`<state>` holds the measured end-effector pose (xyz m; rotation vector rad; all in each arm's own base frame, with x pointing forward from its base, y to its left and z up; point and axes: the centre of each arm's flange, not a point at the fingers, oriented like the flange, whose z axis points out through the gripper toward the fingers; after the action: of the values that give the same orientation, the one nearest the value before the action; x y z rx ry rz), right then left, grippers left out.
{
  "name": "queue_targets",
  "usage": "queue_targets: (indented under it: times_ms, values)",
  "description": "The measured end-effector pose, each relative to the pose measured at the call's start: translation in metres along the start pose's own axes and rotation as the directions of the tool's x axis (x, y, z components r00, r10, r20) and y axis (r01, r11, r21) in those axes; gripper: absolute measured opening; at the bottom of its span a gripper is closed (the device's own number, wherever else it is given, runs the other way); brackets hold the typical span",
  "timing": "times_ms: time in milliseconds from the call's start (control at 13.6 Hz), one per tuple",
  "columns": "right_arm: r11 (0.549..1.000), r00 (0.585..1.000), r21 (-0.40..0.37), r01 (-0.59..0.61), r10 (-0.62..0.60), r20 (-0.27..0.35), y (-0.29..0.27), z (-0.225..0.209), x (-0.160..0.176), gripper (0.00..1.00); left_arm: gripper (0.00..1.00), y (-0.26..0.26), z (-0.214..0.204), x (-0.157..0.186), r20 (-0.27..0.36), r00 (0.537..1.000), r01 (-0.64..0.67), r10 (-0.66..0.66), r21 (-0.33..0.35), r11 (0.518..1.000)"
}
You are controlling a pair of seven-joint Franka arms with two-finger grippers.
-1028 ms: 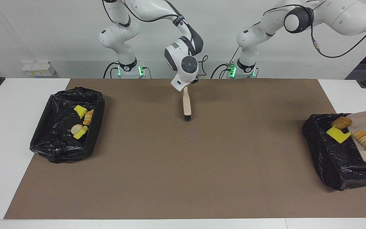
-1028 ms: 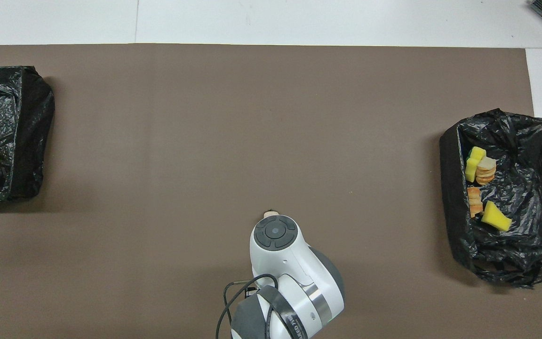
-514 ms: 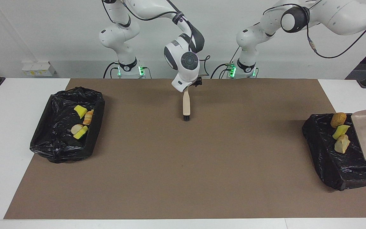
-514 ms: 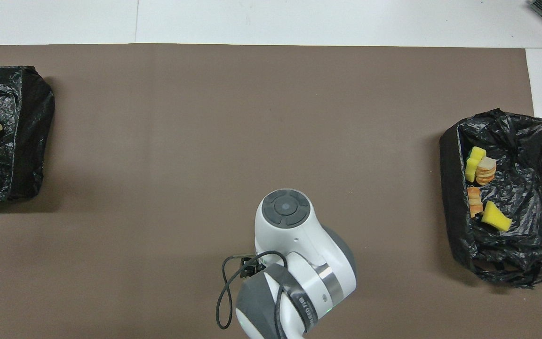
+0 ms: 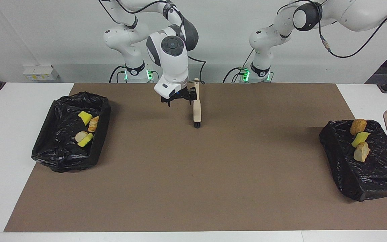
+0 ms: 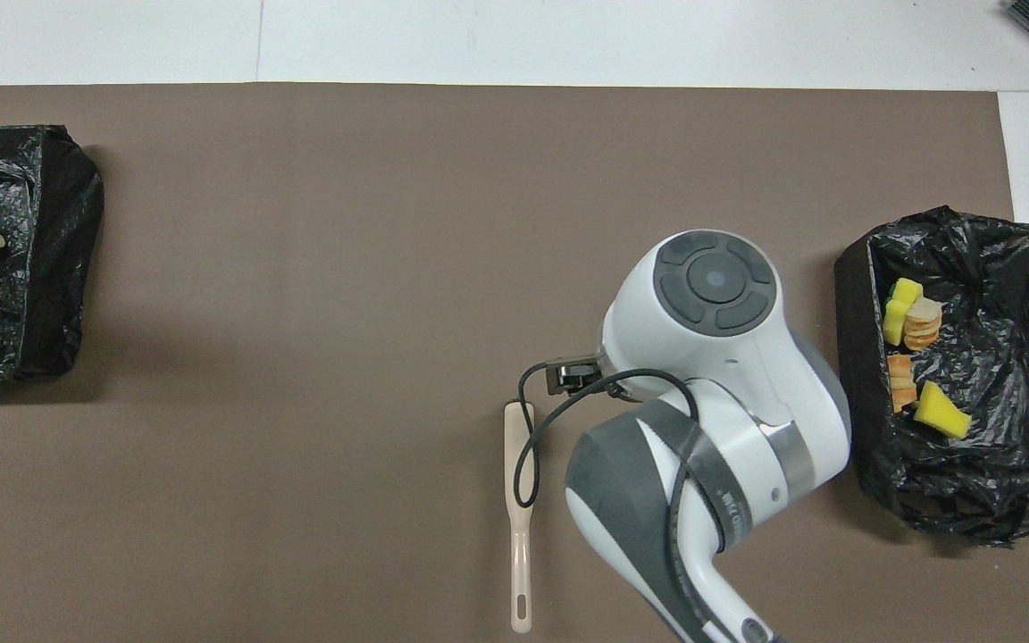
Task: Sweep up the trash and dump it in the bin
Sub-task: 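Set the brush down on the table with the right gripper, then bring the empty dustpan back with the left gripper beside the brush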
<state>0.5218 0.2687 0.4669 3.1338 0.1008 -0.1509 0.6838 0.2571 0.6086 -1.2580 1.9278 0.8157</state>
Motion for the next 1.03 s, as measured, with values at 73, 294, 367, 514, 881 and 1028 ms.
queue_targets:
  times_ms: [73,294,367,514,881,1028]
  values:
    - [1.000,1.000,-0.007,-0.003,0.003,-0.025,0.012,-0.002,0.008,1.00,0.31,0.000,-0.006,-0.003,0.013,1.000,-0.003,0.003,0.002,1.000]
    - [1.000,0.998,-0.008,-0.022,0.022,-0.050,0.036,-0.008,0.019,1.00,0.31,-0.002,-0.037,-0.009,0.035,0.999,0.001,-0.002,0.031,1.000]
    - [1.000,0.998,-0.003,-0.029,0.029,-0.062,0.044,-0.014,0.022,1.00,0.31,-0.008,-0.052,-0.004,0.028,1.000,-0.005,0.004,0.036,0.999]
    - [0.999,0.995,0.008,-0.044,0.044,-0.089,0.063,-0.035,0.023,1.00,0.31,-0.025,-0.078,0.023,-0.043,0.999,0.016,-0.014,0.050,0.999]
    - [0.997,0.987,0.025,-0.068,0.071,-0.143,0.129,-0.095,0.005,1.00,0.31,-0.045,-0.118,0.120,-0.319,0.943,0.119,-0.093,0.063,0.991]
    - [0.998,0.986,0.017,-0.068,0.070,-0.154,0.160,-0.108,0.001,1.00,0.31,-0.054,-0.143,0.167,-0.404,0.897,0.203,-0.179,0.019,0.979]
